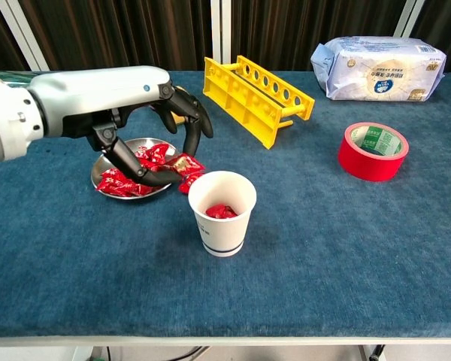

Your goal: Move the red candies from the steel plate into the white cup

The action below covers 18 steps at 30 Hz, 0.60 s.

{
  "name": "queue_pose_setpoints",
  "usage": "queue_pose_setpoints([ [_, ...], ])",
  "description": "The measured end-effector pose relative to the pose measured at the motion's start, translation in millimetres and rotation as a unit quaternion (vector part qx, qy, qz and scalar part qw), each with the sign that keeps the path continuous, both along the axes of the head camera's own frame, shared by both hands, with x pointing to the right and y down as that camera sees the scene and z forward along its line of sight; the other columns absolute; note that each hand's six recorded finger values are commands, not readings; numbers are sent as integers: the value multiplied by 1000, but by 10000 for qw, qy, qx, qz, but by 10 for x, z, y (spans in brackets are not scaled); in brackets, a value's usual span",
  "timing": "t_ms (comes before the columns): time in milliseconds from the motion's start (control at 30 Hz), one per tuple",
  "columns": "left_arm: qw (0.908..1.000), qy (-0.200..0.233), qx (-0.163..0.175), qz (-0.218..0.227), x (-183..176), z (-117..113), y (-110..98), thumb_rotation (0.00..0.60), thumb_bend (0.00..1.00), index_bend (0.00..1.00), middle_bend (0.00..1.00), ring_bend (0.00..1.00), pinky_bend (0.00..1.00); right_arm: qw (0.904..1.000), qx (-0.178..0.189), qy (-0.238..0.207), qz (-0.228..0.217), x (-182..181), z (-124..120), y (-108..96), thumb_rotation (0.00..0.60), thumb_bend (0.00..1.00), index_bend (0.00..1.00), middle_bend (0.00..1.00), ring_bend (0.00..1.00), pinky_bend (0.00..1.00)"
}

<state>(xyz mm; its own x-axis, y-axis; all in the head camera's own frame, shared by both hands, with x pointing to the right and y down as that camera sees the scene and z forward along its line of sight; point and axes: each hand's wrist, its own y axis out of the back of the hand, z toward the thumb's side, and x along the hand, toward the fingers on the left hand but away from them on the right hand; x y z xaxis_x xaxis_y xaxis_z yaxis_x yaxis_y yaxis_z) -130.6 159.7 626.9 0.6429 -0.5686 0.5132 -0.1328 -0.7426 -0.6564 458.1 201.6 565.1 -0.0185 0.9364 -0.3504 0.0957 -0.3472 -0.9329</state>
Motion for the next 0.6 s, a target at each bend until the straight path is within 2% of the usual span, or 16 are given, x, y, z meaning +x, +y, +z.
queue_pose_setpoints([
  [233, 9996, 227, -101, -165, 178, 21, -8, 600, 339, 580, 260, 114, 253, 10000, 10, -13, 9, 8, -9, -2, 600, 302, 0, 0, 0, 0],
  [433, 9977, 411, -324, -437, 280, 65, -11, 600, 338, 579, 262, 114, 253, 10000, 21, -18, 8, 10, -17, -3, 600, 301, 0, 0, 0, 0],
  [600, 9965, 522, -384, -537, 330, 87, 6, 600, 333, 507, 262, 114, 253, 10000, 34, -23, 21, 16, -23, -6, 600, 301, 0, 0, 0, 0],
])
